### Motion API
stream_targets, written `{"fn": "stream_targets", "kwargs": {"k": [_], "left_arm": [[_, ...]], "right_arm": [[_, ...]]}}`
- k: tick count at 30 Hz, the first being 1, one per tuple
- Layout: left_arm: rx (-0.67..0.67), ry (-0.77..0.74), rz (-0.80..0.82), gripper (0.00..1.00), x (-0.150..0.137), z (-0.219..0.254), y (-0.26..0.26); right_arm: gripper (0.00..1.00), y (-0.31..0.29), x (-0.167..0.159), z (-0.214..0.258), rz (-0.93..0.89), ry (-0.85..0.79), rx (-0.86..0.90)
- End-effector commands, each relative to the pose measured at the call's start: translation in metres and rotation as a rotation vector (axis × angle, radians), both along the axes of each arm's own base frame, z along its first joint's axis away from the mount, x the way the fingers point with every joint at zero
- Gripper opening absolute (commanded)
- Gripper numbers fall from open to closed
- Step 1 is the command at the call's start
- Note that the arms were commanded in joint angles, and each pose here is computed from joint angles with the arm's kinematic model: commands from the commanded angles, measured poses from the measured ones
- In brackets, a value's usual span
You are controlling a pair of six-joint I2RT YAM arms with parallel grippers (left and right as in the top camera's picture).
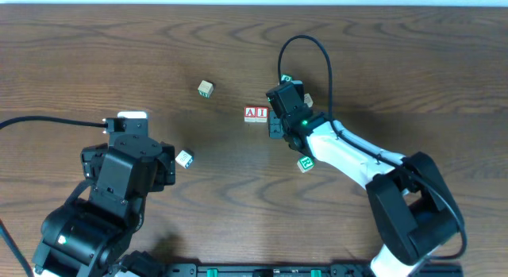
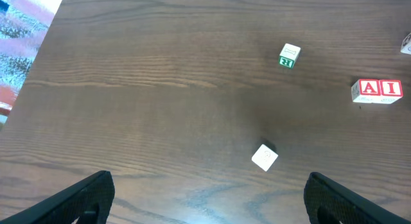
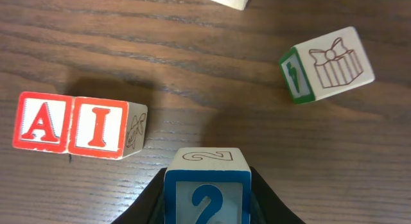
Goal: Spell out Ai2
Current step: 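Carry the 2 block with the right gripper to the right of I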
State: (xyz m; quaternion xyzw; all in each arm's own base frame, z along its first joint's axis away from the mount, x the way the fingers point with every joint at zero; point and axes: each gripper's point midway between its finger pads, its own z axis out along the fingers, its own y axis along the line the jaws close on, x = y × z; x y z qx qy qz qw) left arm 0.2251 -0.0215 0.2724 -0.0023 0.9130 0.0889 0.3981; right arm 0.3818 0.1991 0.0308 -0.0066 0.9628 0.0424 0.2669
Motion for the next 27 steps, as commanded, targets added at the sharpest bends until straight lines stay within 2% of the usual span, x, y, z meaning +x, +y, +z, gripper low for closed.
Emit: {"fn": "stream_targets", "kwargs": {"k": [1, 11, 27], "left_arm": [[0.005, -0.015, 0.016, 0.95, 0.000, 0.004, 0.003], [0.005, -0.015, 0.016, 0.95, 0.000, 0.004, 0.003], [0.005, -0.015, 0.016, 0.95, 0.000, 0.004, 0.003]], "right_arm": [[0.16, 0.001, 0.006, -0.008, -0.031, 0.005, 0.015], [0.17, 0.002, 0.013, -0.022, -0.038, 0.000, 0.017], [0.19, -0.004, 0.024, -0.019, -0.051, -0.034, 0.019]]}}
